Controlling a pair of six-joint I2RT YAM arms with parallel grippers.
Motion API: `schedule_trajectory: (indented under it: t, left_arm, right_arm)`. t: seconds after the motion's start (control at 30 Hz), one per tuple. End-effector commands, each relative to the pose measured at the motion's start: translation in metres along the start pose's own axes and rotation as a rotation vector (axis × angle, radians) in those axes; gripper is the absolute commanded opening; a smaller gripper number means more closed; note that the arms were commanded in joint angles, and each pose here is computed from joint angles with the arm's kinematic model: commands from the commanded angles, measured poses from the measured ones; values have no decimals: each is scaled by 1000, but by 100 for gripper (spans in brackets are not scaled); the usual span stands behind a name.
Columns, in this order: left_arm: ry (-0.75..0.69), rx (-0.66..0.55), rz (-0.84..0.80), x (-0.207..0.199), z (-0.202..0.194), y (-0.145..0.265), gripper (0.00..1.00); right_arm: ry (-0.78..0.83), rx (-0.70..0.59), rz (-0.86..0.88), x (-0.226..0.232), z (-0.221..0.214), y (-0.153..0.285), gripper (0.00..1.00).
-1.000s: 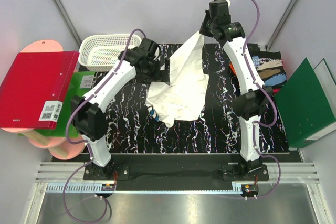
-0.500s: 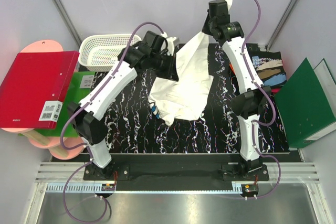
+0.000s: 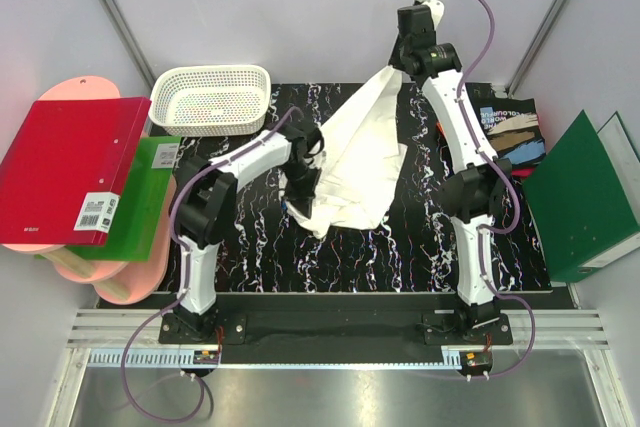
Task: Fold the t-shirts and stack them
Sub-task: Flatten out the tshirt
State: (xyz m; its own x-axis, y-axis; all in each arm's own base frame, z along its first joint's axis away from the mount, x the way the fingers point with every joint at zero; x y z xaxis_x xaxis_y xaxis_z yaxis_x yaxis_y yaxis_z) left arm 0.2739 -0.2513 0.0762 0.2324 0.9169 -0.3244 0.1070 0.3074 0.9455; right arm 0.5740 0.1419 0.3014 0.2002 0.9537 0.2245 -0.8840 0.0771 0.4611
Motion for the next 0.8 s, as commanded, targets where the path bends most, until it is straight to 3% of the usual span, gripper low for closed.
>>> schedule_trajectory:
  t: [0.0, 0.27, 0.4, 0.53, 0.67, 0.7, 0.77]
  left_arm:
    - [136, -56, 138, 49, 5, 19, 0]
    - [297, -207, 322, 122, 38, 63, 0]
    - [300, -287, 350, 129, 69, 84, 0]
    - [240, -402, 210, 95, 104, 117, 0]
    - [108, -447, 56, 35, 103, 136, 0]
    - [52, -444, 36, 23, 100, 136, 26]
    - [-57, -422, 21, -9, 84, 128, 60]
  right_arm:
    - [-46, -147, -75, -26, 52, 13, 0]
    - [-19, -138, -162, -63, 56, 27, 0]
    - [-13, -123, -176, -70, 52, 32, 0]
    - [-12, -123, -172, -71, 53, 31, 0]
    - [-11, -114, -158, -67, 50, 23, 0]
    - [-16, -110, -148, -65, 49, 21, 0]
    - [-20, -99, -142, -64, 45, 15, 0]
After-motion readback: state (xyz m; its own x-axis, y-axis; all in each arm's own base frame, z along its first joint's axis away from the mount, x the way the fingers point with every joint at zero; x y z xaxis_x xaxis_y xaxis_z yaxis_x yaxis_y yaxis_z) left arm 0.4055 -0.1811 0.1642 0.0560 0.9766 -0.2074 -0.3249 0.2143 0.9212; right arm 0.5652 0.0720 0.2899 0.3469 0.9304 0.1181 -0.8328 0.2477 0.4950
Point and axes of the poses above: each gripper's point midway between its finger pads, its own y axis back along the fingers, its own x axis along the line the jaws close on, z = x × y, the point moved 1 cm from there along y, back along the fingers, and after that the axes turned 1 degree about -y, right-handed, at the moved point
